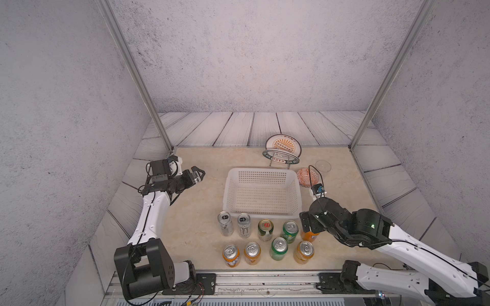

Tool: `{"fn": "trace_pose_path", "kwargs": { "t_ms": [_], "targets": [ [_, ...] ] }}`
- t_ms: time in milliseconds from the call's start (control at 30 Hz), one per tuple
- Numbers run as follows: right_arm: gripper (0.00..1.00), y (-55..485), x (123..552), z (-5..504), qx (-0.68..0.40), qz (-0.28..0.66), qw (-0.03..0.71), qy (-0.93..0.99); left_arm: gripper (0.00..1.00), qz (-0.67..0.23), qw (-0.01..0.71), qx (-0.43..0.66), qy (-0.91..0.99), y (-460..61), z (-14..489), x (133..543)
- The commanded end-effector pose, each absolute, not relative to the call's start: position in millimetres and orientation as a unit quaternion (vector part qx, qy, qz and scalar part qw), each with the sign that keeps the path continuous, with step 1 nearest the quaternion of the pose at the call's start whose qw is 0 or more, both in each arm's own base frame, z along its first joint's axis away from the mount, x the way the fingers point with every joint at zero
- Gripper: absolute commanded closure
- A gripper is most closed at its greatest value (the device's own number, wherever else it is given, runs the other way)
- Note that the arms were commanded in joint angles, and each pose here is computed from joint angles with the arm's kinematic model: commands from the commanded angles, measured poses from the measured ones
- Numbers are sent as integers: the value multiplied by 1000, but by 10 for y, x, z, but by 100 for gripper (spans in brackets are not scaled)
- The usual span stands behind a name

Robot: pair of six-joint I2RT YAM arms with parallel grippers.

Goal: Take out the drinks from the basket
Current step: Reset both arms

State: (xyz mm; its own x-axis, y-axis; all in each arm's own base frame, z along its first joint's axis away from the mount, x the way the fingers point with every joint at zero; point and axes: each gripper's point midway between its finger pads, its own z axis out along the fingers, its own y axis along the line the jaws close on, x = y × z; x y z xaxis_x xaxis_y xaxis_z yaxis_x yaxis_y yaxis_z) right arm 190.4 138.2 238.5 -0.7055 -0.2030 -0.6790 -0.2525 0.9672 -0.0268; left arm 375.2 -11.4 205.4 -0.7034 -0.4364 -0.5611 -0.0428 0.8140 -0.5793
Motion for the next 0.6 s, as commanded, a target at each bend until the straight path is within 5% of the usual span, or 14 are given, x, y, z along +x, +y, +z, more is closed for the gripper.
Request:
{"fn": "trace_pose_path", "kwargs": {
  "t_ms": [0,567],
  "targets": [
    [1,1263,2044,2582,-144,22,391,909,1,-274,364,-139,879,-77,2087,3781],
    [0,417,3087,2611,-8,-32,464,885,1,-275,359,-138,881,-81,2048,3790]
  ]
}}
